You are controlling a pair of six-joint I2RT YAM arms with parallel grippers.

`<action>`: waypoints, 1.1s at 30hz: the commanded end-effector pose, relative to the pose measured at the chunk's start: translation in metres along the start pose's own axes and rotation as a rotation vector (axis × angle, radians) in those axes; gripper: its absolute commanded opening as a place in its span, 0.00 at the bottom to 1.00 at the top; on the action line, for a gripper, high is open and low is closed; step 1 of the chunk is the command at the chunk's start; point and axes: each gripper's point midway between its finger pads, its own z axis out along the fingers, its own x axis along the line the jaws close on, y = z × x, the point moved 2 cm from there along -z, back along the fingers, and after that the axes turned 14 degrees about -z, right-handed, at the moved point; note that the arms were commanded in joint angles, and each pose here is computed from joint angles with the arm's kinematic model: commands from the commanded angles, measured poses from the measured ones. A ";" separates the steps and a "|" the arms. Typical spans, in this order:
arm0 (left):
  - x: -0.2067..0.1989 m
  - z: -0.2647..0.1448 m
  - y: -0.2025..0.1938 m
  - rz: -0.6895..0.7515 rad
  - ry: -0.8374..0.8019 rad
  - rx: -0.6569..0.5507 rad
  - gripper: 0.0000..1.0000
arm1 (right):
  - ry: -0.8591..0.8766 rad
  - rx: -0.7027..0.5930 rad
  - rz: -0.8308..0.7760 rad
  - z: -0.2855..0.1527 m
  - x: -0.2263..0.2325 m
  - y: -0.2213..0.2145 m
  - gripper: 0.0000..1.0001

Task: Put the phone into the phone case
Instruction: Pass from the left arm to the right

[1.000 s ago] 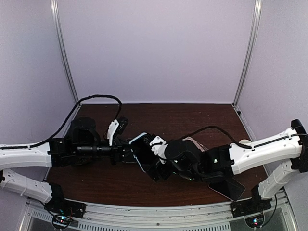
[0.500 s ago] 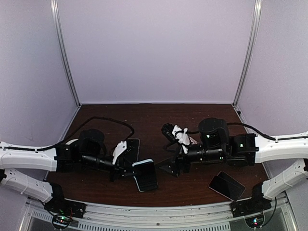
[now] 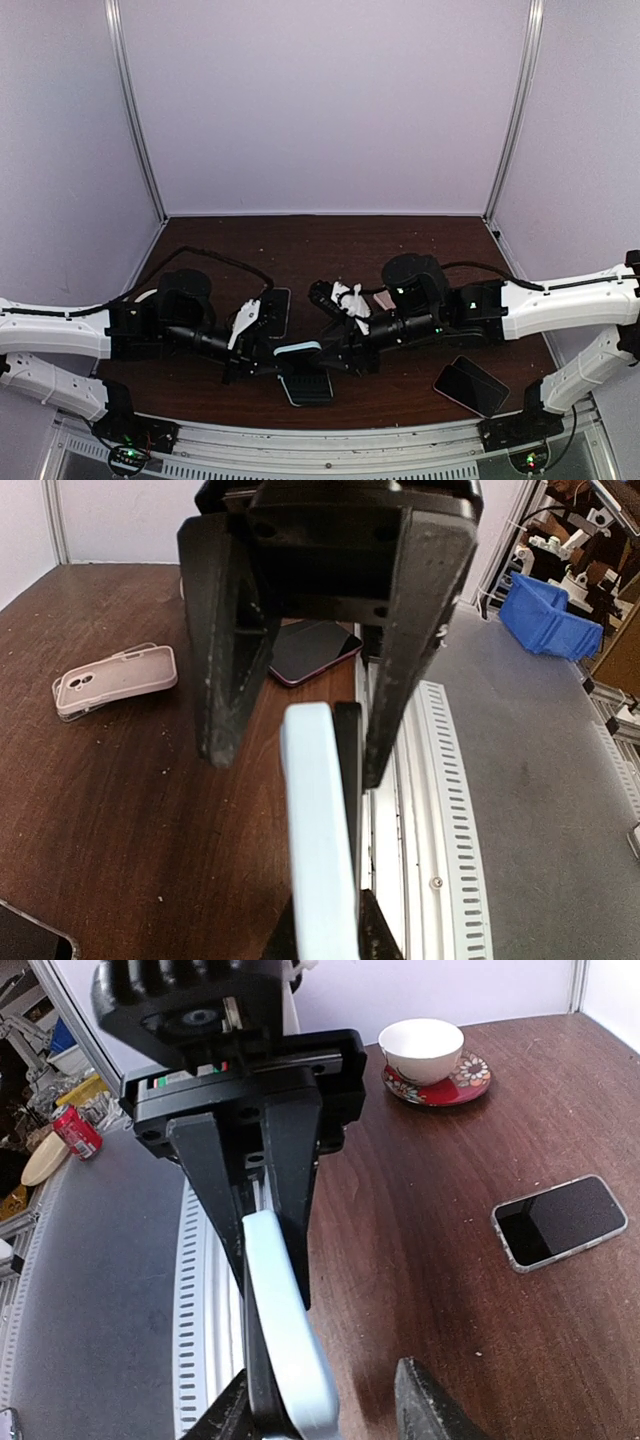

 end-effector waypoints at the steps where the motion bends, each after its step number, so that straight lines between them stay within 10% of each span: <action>1: -0.023 -0.007 0.039 0.102 -0.080 -0.116 0.00 | 0.043 -0.059 -0.019 0.000 0.004 0.020 0.41; 13: -0.026 -0.009 0.046 0.089 -0.089 -0.145 0.00 | 0.091 -0.093 -0.033 0.003 0.008 0.036 0.00; 19: -0.024 -0.015 0.047 0.088 -0.064 -0.187 0.27 | 0.073 -0.135 -0.051 -0.010 0.009 0.050 0.00; 23: -0.023 -0.014 0.047 0.083 -0.056 -0.180 0.24 | 0.061 -0.151 -0.059 -0.018 0.009 0.057 0.00; 25: -0.025 -0.011 0.046 0.090 -0.078 -0.161 0.00 | 0.052 -0.142 -0.058 -0.020 0.008 0.056 0.00; 29: -0.025 -0.007 0.047 0.084 -0.084 -0.128 0.00 | 0.033 -0.156 -0.067 -0.026 0.007 0.060 0.00; 33: -0.026 -0.006 0.046 0.082 -0.092 -0.118 0.34 | -0.003 -0.176 -0.067 -0.034 0.004 0.064 0.00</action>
